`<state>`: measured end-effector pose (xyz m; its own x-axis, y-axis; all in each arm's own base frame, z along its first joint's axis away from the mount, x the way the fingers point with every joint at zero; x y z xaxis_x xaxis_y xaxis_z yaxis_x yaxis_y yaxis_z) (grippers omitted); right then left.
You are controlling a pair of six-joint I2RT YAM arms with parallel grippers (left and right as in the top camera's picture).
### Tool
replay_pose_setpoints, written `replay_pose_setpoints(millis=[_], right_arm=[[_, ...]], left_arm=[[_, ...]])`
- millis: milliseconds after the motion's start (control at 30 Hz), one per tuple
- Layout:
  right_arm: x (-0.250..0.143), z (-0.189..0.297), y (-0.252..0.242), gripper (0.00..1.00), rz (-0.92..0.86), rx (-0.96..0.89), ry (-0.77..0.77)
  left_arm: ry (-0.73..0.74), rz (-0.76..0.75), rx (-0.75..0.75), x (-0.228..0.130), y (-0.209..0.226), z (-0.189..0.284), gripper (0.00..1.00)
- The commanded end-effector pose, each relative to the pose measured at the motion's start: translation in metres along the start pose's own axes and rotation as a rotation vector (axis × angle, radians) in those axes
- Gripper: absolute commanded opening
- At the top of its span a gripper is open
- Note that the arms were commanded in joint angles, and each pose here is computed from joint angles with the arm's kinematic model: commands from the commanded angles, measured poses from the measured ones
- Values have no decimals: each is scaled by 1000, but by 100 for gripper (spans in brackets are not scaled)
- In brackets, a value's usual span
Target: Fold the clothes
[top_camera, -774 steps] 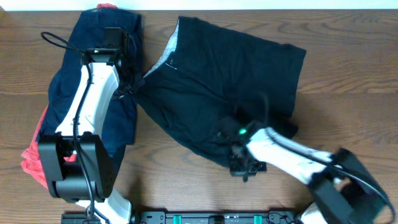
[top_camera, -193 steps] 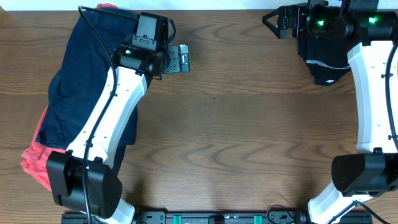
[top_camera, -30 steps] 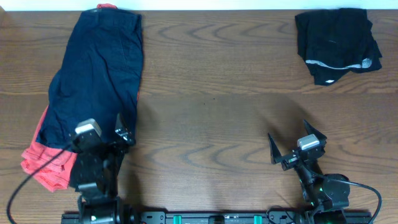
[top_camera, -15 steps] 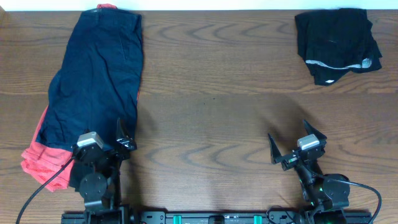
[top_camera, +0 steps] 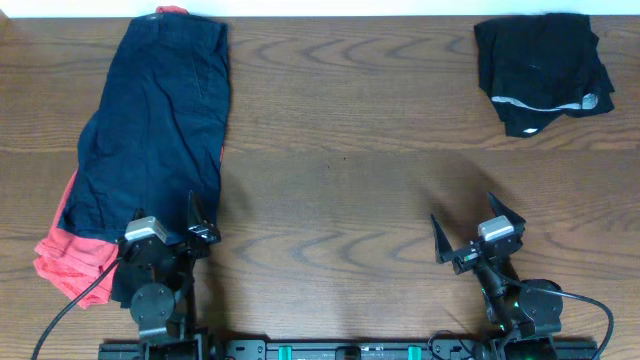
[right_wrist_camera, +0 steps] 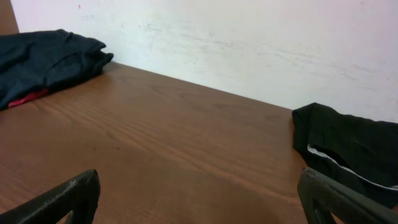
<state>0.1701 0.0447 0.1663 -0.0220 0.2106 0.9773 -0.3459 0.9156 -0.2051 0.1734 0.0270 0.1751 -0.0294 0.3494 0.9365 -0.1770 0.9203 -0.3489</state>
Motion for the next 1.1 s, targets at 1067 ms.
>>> replay_pose_setpoints(millis=[1067], right_arm=[[-1,0,0,99,7,-3,-1]], left_arm=[[115,-1,43,-26,10,0,98]])
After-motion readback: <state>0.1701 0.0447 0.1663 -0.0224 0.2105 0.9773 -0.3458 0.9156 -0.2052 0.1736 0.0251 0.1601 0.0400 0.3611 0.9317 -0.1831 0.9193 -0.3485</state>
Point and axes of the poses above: each gripper's point midway between its finger pads, its own z axis back along the fingers, its own y axis along the line the jaws close on, x = y × z, the point moved 7 cm from there along z, back along the fingers, and after that the axes turned 6 degrees about z, right-handed, at the moved point
